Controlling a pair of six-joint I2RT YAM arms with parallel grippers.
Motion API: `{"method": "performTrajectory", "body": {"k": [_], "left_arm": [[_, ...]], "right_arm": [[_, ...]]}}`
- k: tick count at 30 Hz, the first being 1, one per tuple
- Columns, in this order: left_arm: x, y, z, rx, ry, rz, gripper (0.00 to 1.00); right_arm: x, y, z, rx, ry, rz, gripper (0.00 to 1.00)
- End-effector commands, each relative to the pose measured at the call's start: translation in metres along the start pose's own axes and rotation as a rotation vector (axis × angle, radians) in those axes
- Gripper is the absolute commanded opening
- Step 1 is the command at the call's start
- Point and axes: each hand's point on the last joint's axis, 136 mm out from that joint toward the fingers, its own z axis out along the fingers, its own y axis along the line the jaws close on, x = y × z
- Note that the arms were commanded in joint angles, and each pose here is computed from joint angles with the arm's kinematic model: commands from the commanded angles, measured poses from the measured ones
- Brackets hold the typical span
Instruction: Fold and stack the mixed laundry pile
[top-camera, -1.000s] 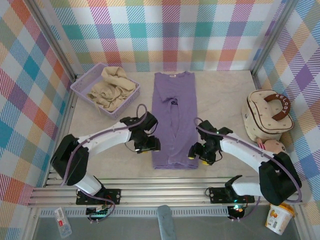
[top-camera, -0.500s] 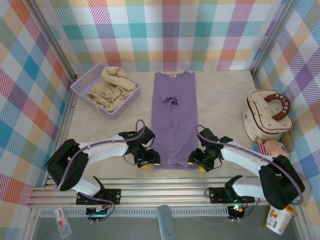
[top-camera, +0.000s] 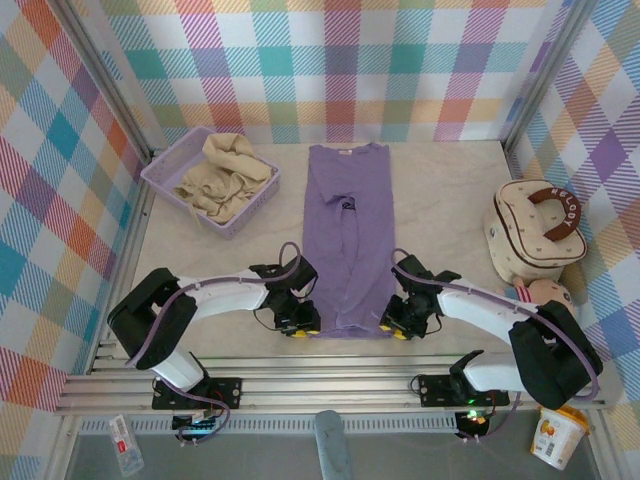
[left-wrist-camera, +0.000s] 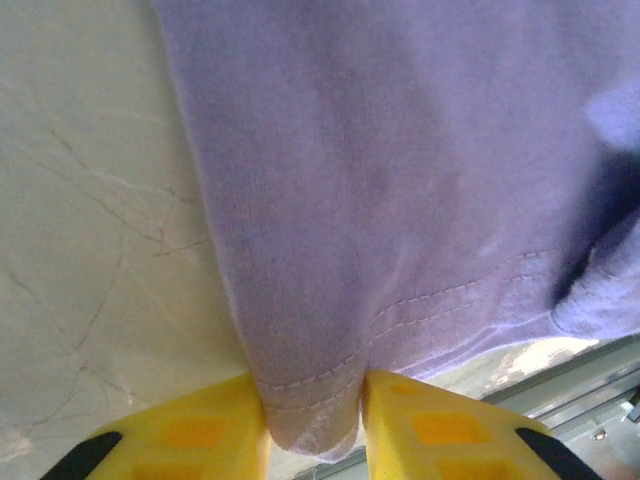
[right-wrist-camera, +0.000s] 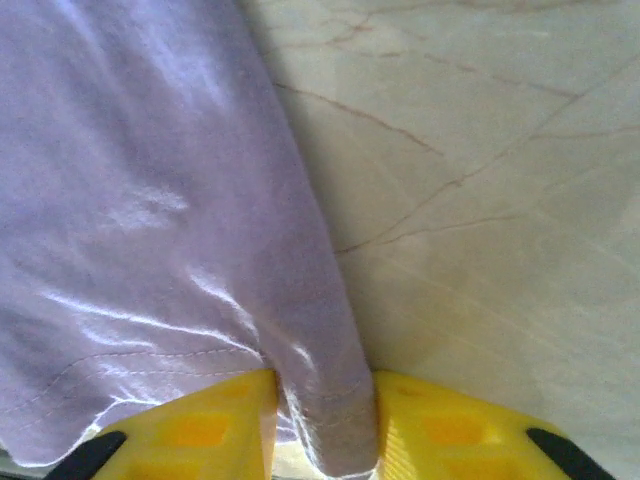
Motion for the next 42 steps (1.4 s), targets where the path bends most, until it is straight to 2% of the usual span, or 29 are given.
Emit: {"method": "performTrajectory", "body": {"k": [1, 7, 12, 20, 29, 37, 42], "left_arm": [[-0.001, -0.020, 0.003, 0.037, 0.024, 0.033, 0.22], [-0.010, -0.037, -0.013, 0.026, 0.008, 0.043, 0.00], [-0.023, -0.048, -0.038, -0.015, -0.058, 0.066, 0.00], [-0.062, -0.066, -0.091, 0.003, -0.203, 0.041, 0.00], [-0.161, -0.071, -0.146, 0.058, -0.402, -0.048, 0.00], [-0.248, -0.077, -0.150, 0.014, -0.475, -0.065, 0.00], [-0.297, -0.075, -0.150, 0.008, -0.519, -0.095, 0.00]], "right_arm": [[-0.003, 0.012, 0.005, -0.042, -0.005, -0.024, 0.24], [-0.008, 0.027, -0.010, -0.073, -0.034, -0.064, 0.13], [-0.013, 0.044, -0.026, -0.083, -0.049, -0.108, 0.04], [-0.036, 0.069, -0.068, -0.101, -0.146, -0.148, 0.03], [-0.114, 0.112, -0.113, -0.205, -0.279, -0.149, 0.04], [-0.210, 0.146, -0.135, -0.257, -0.370, -0.110, 0.05], [-0.263, 0.166, -0.127, -0.277, -0.387, -0.098, 0.07]]}}
